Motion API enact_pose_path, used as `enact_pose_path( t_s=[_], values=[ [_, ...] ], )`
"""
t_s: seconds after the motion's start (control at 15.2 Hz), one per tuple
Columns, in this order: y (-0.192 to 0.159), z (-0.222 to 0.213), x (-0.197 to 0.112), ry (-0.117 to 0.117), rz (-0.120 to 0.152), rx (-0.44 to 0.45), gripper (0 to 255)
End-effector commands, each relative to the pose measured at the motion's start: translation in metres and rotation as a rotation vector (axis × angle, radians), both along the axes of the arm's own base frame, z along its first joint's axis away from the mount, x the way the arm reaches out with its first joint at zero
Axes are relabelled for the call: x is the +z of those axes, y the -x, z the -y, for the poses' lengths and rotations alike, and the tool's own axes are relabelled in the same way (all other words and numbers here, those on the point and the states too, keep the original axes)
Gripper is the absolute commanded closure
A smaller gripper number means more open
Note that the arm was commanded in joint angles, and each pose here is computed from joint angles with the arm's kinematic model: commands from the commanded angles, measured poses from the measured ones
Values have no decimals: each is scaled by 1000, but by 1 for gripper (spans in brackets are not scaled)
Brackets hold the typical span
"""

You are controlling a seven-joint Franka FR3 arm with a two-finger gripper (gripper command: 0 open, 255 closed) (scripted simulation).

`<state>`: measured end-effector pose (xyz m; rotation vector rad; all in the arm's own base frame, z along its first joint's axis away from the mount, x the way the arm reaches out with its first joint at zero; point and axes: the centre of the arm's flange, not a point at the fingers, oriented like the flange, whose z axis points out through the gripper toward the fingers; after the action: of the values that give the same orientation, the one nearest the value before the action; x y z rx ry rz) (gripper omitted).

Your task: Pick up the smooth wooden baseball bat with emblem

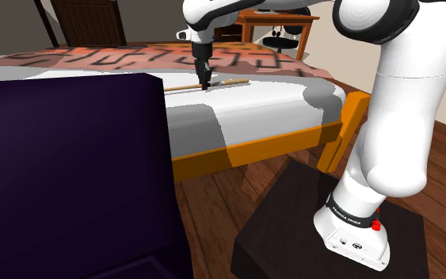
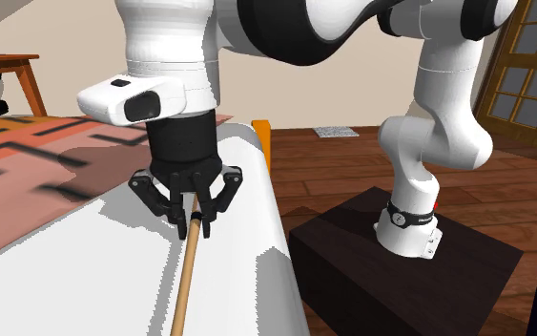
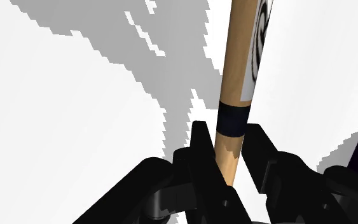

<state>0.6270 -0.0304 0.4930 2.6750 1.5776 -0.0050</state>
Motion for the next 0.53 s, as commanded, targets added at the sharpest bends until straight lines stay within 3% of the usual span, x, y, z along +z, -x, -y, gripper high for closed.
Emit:
enact_pose_path(
  t_s=[0.0,0.2,0.46],
  values=[
    [-1,1,-1,1,-1,-1,255],
    [0,0,-3,1,-1,-1,255],
    [0,0,19,1,-1,-1,255]
  ],
)
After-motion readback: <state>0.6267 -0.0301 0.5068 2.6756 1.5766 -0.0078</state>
